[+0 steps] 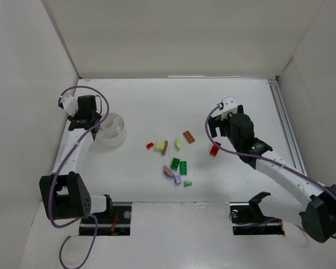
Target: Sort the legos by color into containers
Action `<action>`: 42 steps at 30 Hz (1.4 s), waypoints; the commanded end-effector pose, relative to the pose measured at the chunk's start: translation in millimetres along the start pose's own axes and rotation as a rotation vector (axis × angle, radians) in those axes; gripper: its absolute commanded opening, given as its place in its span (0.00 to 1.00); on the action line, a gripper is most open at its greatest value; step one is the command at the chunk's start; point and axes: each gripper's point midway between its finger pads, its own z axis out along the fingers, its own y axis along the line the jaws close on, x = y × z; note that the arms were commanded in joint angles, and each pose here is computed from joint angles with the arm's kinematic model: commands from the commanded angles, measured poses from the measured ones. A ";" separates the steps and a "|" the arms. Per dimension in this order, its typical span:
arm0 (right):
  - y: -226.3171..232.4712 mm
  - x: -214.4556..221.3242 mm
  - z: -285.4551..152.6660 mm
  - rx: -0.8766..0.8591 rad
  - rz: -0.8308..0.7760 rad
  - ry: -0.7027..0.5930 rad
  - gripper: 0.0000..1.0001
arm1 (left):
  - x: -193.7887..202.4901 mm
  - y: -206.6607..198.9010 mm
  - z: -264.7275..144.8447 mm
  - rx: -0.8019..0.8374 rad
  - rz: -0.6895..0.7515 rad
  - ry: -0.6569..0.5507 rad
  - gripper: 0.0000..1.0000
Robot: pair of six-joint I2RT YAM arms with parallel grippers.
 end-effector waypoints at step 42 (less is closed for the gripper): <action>-20.8 53.8 -20.0 0.136 0.074 0.175 1.00 | 258.3 -43.3 -185.9 0.469 0.448 0.618 0.95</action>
